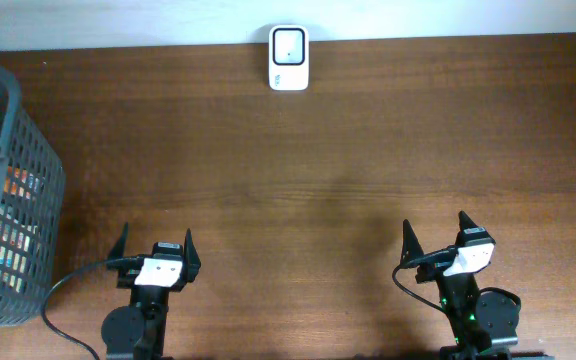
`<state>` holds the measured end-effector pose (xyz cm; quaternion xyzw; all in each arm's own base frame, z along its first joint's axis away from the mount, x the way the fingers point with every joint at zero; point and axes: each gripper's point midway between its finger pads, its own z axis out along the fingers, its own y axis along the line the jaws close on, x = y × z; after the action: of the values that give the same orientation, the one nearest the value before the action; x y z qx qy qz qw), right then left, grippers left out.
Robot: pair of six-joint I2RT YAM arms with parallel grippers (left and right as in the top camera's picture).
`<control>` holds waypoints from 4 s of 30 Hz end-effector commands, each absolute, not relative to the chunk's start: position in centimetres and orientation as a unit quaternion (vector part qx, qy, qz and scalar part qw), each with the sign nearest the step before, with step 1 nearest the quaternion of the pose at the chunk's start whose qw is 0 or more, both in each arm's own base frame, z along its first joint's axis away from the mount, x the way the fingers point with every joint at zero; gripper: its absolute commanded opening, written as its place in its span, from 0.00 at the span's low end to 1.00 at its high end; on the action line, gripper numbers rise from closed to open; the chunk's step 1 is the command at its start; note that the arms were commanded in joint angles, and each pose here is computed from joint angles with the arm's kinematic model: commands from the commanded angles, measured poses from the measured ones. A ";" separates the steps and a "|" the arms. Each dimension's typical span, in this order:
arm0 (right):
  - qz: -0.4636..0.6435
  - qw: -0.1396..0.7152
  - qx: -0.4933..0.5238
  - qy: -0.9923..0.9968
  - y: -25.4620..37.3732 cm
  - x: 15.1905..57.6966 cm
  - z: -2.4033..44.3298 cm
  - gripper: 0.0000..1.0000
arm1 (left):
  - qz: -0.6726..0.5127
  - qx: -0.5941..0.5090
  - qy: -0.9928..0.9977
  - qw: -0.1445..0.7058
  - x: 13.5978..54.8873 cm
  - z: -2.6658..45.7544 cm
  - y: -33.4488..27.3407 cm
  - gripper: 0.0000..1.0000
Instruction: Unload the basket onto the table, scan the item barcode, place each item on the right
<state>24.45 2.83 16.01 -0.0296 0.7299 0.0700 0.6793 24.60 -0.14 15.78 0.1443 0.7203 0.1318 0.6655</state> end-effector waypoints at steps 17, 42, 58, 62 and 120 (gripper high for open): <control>0.076 0.677 -0.032 0.731 3.1 24.4 15.8 0.99 | 0.120 0.145 0.721 0.667 24.6 15.6 -0.5 0.99; 0.076 0.678 -0.033 0.731 3.1 24.4 15.8 0.99 | 0.124 0.141 0.721 0.667 24.6 15.6 -0.3 0.99; 0.076 0.677 -0.033 0.731 3.1 24.4 15.8 0.99 | 0.110 0.154 0.668 0.720 24.0 21.0 -1.4 0.99; 0.076 0.677 -0.032 0.731 3.1 24.4 15.8 0.99 | 0.099 0.168 0.651 0.734 23.4 27.2 -2.1 0.99; 0.076 0.677 -0.033 0.731 3.1 24.4 15.8 0.99 | 0.068 -0.507 0.857 0.062 30.0 10.1 35.3 0.84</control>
<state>24.45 2.83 15.99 -0.0295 0.7301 0.0701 0.6791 29.78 35.94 13.20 -0.5313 0.8384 0.0893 0.0829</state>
